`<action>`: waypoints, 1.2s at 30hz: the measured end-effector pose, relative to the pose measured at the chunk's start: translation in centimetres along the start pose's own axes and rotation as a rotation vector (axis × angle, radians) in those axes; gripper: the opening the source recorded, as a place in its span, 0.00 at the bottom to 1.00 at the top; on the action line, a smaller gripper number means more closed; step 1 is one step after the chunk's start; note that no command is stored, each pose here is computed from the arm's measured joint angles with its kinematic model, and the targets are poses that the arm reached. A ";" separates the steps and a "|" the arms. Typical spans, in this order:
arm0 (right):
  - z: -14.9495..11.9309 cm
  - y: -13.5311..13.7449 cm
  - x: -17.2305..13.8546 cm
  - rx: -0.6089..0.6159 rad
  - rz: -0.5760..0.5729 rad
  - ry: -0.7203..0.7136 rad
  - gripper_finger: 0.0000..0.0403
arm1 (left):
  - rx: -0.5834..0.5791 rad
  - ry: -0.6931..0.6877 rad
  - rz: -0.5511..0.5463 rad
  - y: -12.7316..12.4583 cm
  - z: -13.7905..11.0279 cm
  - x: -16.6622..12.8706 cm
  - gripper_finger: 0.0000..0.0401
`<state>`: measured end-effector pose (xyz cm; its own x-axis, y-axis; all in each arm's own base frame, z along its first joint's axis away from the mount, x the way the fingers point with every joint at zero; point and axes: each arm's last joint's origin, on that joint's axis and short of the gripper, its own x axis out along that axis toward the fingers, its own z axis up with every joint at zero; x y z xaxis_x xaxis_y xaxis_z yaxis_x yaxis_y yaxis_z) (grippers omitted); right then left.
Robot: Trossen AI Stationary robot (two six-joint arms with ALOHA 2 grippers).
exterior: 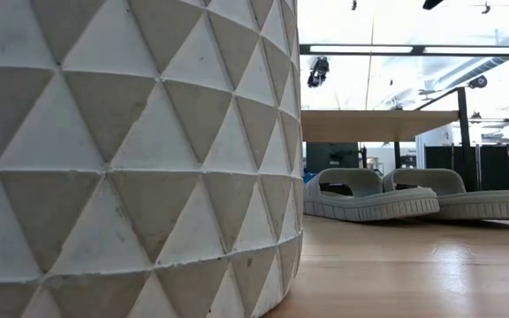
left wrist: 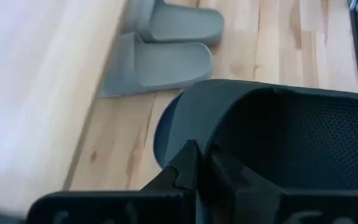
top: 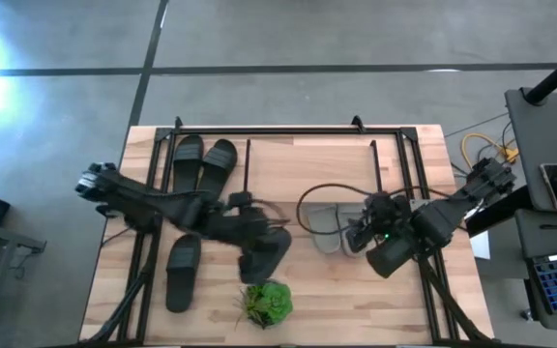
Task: Pick and place slides into the shelf
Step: Put the black slide under the shelf
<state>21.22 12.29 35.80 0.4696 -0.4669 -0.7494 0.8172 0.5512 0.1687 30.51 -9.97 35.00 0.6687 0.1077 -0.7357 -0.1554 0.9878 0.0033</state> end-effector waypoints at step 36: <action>-0.1 -1.6 0.2 0.026 -0.068 -0.028 0.57 | 0.155 0.263 0.493 1.4 1.7 17.9 0.00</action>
<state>20.01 11.39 35.30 0.4219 -0.5221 -0.7412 0.8556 0.4998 0.1349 43.51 -6.47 23.03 0.3376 0.5475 -0.7657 -0.2815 0.8350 0.4729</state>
